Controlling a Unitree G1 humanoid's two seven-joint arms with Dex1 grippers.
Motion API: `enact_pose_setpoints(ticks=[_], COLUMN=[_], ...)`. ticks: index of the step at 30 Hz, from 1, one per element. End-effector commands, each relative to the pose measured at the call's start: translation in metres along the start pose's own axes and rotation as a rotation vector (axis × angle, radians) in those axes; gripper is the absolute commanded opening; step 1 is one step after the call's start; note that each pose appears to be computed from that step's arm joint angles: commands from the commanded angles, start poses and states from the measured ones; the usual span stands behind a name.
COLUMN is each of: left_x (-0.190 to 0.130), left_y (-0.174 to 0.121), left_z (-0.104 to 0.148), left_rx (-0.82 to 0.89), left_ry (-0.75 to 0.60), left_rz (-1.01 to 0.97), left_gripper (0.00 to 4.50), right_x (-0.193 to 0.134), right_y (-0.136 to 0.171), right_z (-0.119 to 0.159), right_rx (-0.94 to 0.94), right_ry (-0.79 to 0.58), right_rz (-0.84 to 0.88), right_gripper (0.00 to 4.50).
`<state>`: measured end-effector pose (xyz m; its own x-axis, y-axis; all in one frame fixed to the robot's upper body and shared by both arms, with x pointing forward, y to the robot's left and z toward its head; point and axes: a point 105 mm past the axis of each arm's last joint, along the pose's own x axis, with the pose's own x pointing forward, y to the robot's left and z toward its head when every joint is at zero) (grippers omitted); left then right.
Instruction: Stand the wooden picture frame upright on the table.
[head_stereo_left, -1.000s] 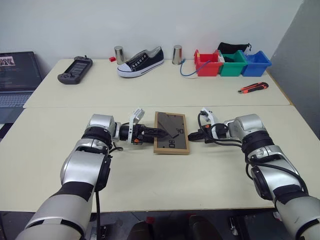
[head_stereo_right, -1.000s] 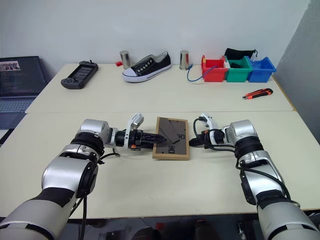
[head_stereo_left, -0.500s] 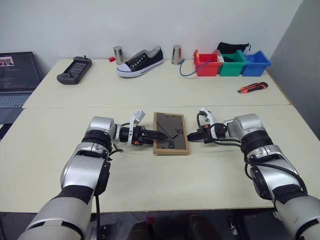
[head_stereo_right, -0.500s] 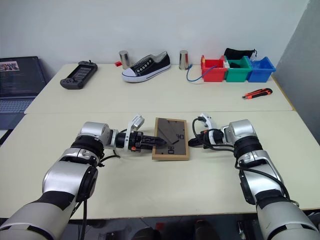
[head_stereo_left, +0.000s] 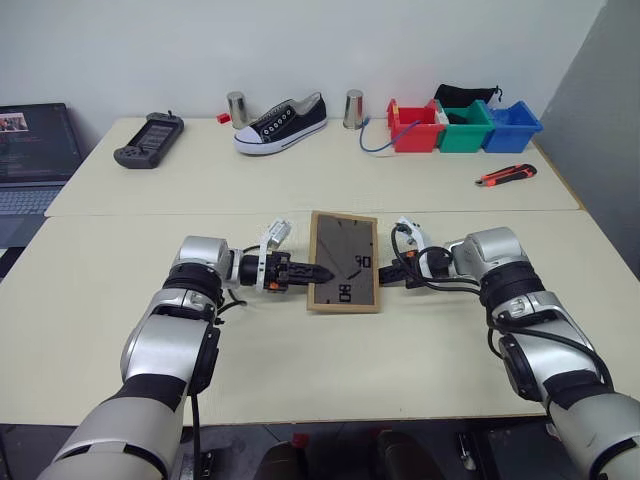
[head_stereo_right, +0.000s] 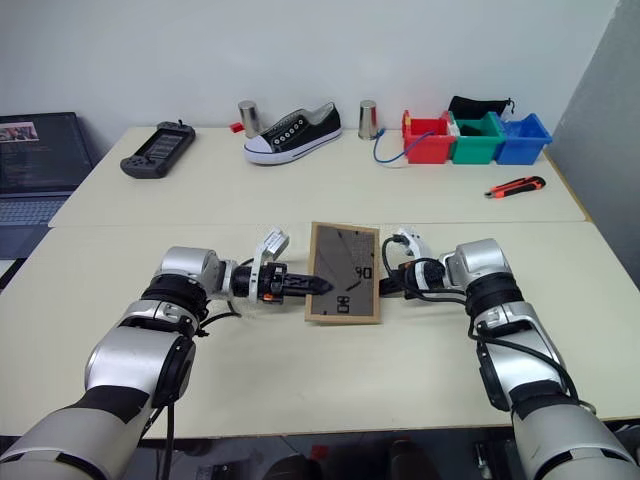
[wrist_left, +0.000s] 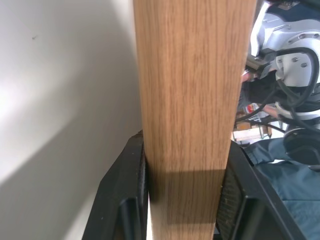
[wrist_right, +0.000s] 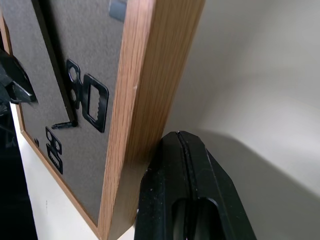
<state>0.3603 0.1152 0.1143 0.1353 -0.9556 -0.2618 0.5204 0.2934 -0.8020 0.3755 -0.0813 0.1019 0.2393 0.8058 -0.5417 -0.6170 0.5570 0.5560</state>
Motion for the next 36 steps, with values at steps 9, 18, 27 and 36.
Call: enact_pose_setpoints(ticks=[9, 18, 27, 36], left_x=[-0.013, -0.029, -0.038, -0.052], left_y=[-0.014, -0.036, -0.061, -0.070], left_z=[0.021, 0.018, 0.010, 0.001], left_rx=[0.063, 0.060, 0.055, 0.029], left_ry=[-0.085, -0.101, -0.130, -0.153], left_rz=[-0.001, -0.053, -0.091, -0.082], left_gripper=[1.28, 1.28, 1.28, 1.28], right_x=[-0.020, -0.084, -0.084, -0.099], right_y=[0.008, 0.035, 0.034, 0.046], right_z=[0.008, 0.033, 0.024, 0.030], right_rx=[0.006, 0.041, -0.423, -1.107], right_ry=[-0.047, -0.114, -0.045, -0.198], right_rz=[0.087, 0.274, 0.182, 0.102], right_gripper=[0.00, 1.76, 3.85, 4.09])
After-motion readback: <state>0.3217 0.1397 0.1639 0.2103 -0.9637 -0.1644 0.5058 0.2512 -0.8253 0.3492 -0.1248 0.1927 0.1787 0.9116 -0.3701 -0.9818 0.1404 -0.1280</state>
